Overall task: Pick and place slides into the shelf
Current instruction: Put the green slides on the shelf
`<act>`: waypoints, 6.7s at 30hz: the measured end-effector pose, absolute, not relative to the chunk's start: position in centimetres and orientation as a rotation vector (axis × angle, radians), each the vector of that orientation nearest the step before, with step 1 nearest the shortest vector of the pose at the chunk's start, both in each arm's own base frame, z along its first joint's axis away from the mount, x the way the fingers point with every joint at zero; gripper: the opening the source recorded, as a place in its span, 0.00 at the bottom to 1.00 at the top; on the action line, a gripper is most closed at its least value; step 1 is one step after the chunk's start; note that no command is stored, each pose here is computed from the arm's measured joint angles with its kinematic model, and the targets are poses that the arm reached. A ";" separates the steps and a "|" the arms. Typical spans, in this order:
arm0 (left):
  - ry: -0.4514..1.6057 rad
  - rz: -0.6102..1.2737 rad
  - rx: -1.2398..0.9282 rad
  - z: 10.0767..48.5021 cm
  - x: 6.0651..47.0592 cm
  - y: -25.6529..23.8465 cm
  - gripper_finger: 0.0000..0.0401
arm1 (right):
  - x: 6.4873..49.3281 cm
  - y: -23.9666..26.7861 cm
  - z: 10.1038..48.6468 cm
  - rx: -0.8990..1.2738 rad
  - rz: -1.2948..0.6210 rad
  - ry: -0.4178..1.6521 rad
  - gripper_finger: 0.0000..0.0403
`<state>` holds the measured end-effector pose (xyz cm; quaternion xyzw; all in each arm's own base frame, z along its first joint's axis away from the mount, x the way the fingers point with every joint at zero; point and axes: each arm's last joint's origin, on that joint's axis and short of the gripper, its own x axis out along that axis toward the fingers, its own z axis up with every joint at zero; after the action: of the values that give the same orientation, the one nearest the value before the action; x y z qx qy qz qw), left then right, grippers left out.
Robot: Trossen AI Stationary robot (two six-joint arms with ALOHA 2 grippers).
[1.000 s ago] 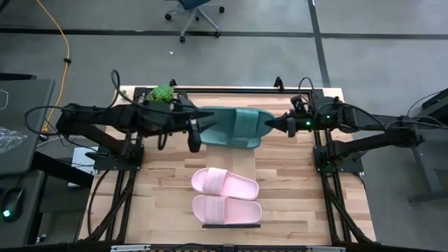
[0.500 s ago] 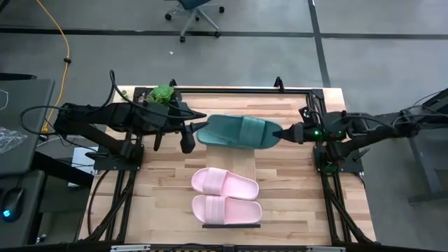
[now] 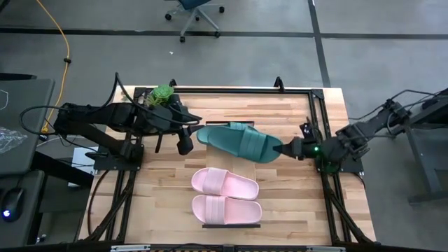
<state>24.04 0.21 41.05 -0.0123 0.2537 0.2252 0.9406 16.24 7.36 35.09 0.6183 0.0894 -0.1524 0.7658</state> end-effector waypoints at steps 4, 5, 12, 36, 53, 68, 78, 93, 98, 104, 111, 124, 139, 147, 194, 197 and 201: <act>0.535 0.472 -0.010 40.9 23.9 0.3 0.28 | 16.4 8.3 34.7 1.372 -0.346 0.190 0.03; 0.537 0.470 -0.002 40.9 23.9 0.3 0.28 | 16.4 8.5 34.6 1.376 -0.345 0.194 0.03; 0.557 0.468 0.011 40.8 23.8 0.2 0.28 | 16.2 10.2 34.1 1.416 -0.357 0.197 0.03; 0.650 0.449 0.044 40.0 23.5 0.2 0.28 | 15.4 13.7 31.0 1.477 -0.484 0.253 0.02; 0.848 0.293 -0.113 35.6 23.8 -0.4 0.28 | 16.1 13.5 31.2 1.479 -0.459 0.295 0.02; 0.942 0.247 -0.169 34.2 23.4 -0.6 0.28 | 17.1 12.5 31.2 1.491 -0.480 0.329 0.02; 1.005 0.159 -0.144 33.9 23.0 -1.3 0.28 | 18.2 11.5 31.4 1.493 -0.461 0.355 0.02; 1.161 -0.055 -0.132 30.7 25.9 -4.6 0.12 | 18.5 11.2 31.4 1.509 -0.441 0.400 0.02; 1.187 -0.100 -0.128 29.7 27.0 -4.9 0.09 | 18.1 11.9 31.5 1.539 -0.431 0.399 0.02; 1.165 -0.094 -0.124 29.9 27.0 -4.8 0.08 | 17.4 12.7 31.4 1.564 -0.419 0.413 0.02; 1.138 -0.092 -0.132 30.0 27.2 -4.9 0.07 | 17.5 12.5 31.8 1.501 -0.404 0.350 0.02; 1.129 -0.097 -0.135 30.1 27.3 -4.9 0.02 | 18.1 11.9 31.9 1.471 -0.385 0.383 0.02; 1.174 -0.136 -0.133 29.6 27.3 -5.0 0.02 | 17.8 12.1 31.7 1.467 -0.394 0.393 0.02; 1.191 -0.153 -0.130 29.2 27.6 -5.1 0.02 | 17.8 12.1 31.8 1.462 -0.398 0.374 0.02; 1.173 -0.150 -0.113 29.3 27.7 -5.1 0.02 | 20.2 8.7 27.2 1.565 -0.382 0.325 0.02; 1.173 -0.151 -0.112 29.3 27.7 -5.1 0.02 | 20.0 8.3 26.9 1.553 -0.406 0.346 0.02; 1.174 -0.153 -0.110 29.3 27.7 -5.1 0.02 | 20.1 8.0 26.9 1.550 -0.394 0.382 0.02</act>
<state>27.69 -5.08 29.28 -0.0518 0.5528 -0.0718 0.8286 20.08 7.99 26.90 0.6907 0.1701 -0.1757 0.6805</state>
